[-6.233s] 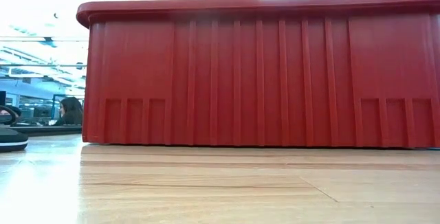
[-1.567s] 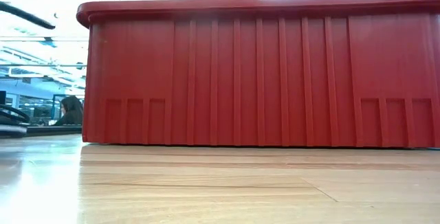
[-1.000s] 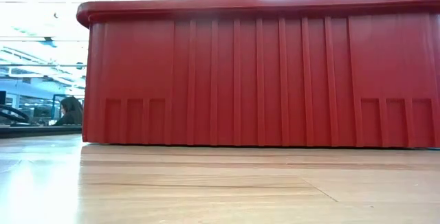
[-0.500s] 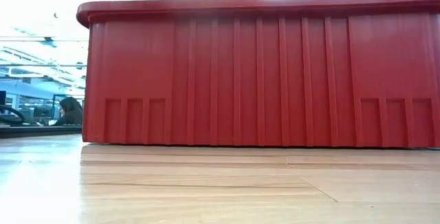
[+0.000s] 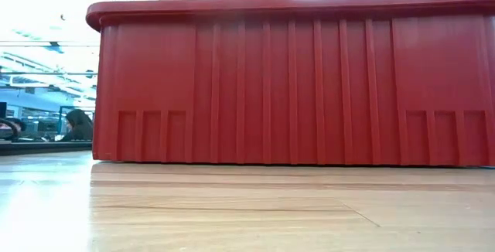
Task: Pick and place slides into bin
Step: Put the black slipper into the red organizer bin
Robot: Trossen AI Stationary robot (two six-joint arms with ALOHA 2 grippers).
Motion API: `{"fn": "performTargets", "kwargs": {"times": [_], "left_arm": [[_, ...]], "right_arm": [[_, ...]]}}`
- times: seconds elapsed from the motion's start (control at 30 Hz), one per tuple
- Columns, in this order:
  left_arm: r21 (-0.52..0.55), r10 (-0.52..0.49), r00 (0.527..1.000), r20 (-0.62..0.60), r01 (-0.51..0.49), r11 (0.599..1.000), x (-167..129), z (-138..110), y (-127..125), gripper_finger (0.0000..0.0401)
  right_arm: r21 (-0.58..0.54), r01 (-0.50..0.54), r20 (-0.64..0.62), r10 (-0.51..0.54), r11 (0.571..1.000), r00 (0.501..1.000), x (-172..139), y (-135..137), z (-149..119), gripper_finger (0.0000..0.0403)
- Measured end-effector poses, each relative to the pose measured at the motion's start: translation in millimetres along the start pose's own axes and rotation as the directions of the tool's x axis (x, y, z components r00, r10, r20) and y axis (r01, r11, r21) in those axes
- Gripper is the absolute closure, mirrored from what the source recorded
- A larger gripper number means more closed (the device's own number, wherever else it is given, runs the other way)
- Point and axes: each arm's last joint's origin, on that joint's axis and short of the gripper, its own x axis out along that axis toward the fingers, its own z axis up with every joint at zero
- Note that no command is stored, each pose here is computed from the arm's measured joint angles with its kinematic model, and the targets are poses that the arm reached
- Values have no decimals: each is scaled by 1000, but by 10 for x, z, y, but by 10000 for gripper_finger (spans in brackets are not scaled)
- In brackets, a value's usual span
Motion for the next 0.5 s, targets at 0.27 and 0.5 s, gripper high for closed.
{"fn": "performTargets", "kwargs": {"times": [0.27, 0.5], "left_arm": [[-191, 62, 989, -137, -88, 978, 672, 37, 743, 401], [-280, 0, 980, -201, -57, 958, 1059, -7, 952, 401]], "right_arm": [[94, 24, 5, -25, 995, 1000, 11, -31, 6, 403], [107, 28, 7, -29, 994, 1000, 12, -34, 8, 403]]}}
